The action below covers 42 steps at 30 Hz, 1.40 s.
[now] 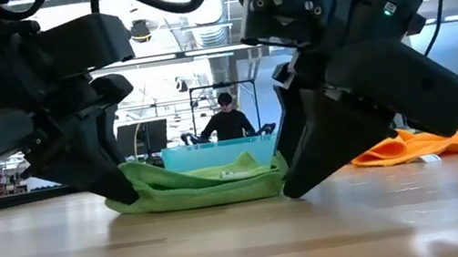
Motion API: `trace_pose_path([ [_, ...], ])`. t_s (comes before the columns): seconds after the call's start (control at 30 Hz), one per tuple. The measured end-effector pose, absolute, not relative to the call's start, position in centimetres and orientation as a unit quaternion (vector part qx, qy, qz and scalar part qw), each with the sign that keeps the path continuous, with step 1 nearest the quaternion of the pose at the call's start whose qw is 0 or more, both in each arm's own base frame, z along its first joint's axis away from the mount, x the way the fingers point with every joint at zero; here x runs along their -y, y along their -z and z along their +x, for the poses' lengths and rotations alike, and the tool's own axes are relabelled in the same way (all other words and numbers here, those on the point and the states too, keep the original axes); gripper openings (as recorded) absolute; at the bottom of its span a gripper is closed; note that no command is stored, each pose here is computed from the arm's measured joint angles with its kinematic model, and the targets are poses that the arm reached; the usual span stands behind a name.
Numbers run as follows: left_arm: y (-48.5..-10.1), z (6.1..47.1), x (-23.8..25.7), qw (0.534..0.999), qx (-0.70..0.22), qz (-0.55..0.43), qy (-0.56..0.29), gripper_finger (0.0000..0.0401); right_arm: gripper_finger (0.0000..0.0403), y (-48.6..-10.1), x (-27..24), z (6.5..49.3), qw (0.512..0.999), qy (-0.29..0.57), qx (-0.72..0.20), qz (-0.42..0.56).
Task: Roll microfiber towels into tight, uniform cylinder then place into a basket
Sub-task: Roll the green towel
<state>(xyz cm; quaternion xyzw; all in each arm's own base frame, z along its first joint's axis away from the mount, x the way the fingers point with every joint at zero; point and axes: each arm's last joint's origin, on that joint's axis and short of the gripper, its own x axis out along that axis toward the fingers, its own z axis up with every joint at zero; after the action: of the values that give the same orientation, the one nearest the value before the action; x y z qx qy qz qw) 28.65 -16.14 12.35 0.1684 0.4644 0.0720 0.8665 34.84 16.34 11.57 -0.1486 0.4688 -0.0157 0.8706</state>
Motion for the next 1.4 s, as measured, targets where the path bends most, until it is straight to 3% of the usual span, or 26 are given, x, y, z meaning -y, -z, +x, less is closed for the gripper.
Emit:
trace_pose_path([
  [0.4,-12.4,28.7,16.2,0.87,-0.461,0.158,-0.077,0.0006,0.024,-11.5,-16.1,35.3,0.884,0.008,-0.449,-0.133],
  [0.6,-12.5,28.9,16.1,0.878,-0.451,0.124,-0.107,0.0006,0.0235,-11.0,-14.7,35.5,0.886,0.028,-0.459,-0.063],
  [0.77,-13.2,29.4,16.1,0.881,-0.448,0.096,-0.123,0.0006,0.0186,-10.9,-13.9,35.7,0.881,0.012,-0.472,-0.028],
  [1.07,-14.1,29.4,16.2,0.867,-0.468,0.072,-0.152,0.0006,0.0018,-10.9,-14.0,35.9,0.881,-0.016,-0.473,-0.013],
  [1.27,-14.3,29.3,16.4,0.86,-0.487,0.045,-0.146,0.0006,0.0033,-11.5,-14.6,36.3,0.877,-0.056,-0.478,0.008],
  [1.4,-14.2,29.3,16.7,0.852,-0.505,-0.021,-0.136,0.0006,0.002,-12.3,-15.2,36.8,0.866,-0.091,-0.491,0.042],
])
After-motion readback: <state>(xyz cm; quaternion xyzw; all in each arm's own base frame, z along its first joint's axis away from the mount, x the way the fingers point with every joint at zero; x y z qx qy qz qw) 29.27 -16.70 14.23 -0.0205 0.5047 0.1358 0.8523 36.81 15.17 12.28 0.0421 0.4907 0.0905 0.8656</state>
